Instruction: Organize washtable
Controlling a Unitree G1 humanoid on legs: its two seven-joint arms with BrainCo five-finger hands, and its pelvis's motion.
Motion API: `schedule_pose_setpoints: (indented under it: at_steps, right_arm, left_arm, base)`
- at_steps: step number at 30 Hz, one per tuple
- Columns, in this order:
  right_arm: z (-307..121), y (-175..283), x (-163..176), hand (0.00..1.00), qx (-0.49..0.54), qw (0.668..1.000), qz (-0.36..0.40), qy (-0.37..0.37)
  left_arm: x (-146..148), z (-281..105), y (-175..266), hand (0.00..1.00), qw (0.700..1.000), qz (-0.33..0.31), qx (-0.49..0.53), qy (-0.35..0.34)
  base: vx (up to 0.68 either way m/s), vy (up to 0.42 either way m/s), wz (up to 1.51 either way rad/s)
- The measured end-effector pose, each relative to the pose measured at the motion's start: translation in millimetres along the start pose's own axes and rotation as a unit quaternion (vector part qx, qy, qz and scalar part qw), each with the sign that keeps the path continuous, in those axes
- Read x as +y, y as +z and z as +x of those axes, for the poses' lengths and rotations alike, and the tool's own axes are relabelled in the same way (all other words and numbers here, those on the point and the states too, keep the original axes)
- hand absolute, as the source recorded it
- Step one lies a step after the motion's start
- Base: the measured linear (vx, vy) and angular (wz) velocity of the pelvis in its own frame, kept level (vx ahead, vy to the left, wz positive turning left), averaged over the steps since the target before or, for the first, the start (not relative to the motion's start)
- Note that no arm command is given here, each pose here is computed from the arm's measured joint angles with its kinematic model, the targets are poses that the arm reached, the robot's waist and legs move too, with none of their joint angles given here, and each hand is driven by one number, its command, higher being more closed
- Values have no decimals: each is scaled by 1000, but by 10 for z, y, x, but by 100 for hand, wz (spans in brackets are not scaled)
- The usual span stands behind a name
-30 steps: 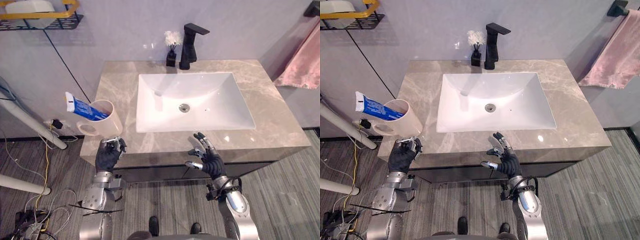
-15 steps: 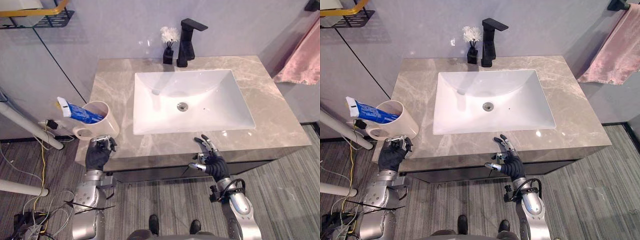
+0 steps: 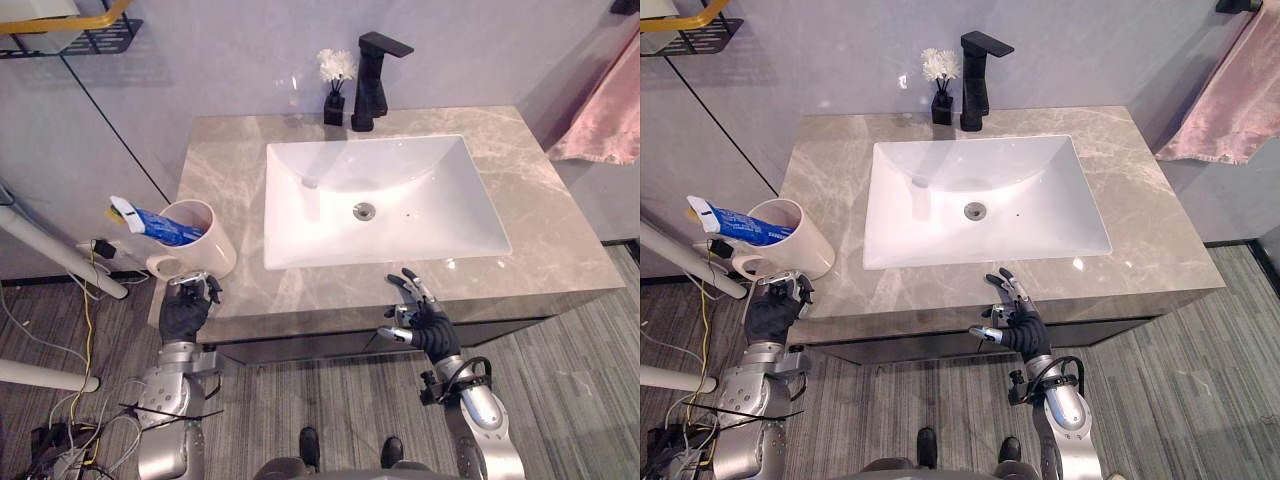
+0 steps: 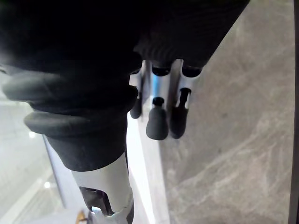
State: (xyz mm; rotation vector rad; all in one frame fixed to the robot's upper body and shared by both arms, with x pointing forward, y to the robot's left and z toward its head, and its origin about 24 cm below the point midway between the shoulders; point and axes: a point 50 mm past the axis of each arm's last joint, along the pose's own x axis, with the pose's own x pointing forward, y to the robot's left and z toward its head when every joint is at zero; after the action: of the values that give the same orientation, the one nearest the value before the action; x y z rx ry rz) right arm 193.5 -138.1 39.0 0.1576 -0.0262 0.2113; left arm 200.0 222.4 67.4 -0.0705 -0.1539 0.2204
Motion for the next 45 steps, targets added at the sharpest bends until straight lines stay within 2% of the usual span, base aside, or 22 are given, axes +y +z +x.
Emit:
schedule_pose_setpoints:
  at_steps: [10,20,45]
  right_arm:
    - [-7,-5,6,0,1,1000,0,1]
    - [-12,-3,-6,0,1,1000,0,-1]
    - [-27,3,-27,0,3,1000,-6,2]
  left_arm:
    - [-12,20,6,100,1000,2,-1,4]
    - [6,230,143,100,999,30,-31,-7]
    - [95,544,108,100,998,56,-21,4]
  base:
    - [0,0,0]
    - [0,0,-4]
    - [-12,-9,-2]
